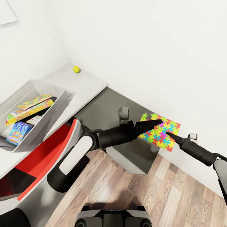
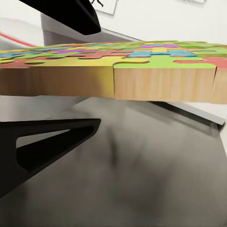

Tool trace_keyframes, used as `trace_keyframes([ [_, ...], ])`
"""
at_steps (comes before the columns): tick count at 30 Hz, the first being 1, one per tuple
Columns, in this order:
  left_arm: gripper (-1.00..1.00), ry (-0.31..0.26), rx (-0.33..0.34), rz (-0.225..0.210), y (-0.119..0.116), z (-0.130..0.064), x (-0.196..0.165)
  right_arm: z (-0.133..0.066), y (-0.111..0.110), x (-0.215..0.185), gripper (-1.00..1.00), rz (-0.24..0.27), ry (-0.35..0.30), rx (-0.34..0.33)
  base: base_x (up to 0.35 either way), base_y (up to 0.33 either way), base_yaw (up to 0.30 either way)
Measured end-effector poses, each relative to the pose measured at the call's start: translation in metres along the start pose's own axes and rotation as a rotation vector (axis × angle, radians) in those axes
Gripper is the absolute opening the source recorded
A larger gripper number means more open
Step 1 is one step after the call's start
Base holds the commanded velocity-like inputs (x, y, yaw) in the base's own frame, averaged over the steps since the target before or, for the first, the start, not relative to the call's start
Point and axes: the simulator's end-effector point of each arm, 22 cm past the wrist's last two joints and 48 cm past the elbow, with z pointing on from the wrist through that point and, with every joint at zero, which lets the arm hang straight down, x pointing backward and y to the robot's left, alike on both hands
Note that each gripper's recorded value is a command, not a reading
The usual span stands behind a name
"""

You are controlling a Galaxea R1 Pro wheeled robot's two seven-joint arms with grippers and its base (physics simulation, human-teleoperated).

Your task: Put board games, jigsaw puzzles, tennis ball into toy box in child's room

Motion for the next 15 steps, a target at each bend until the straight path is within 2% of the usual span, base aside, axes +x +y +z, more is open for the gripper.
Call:
trace_keyframes([
  [15, 1.00, 0.017, 0.004, 0.025, -0.013, 0.004, 0.005, -0.001, 0.012, -0.006, -1.00, -0.015, -0.007, -0.014, 0.000, 0.000, 0.000],
])
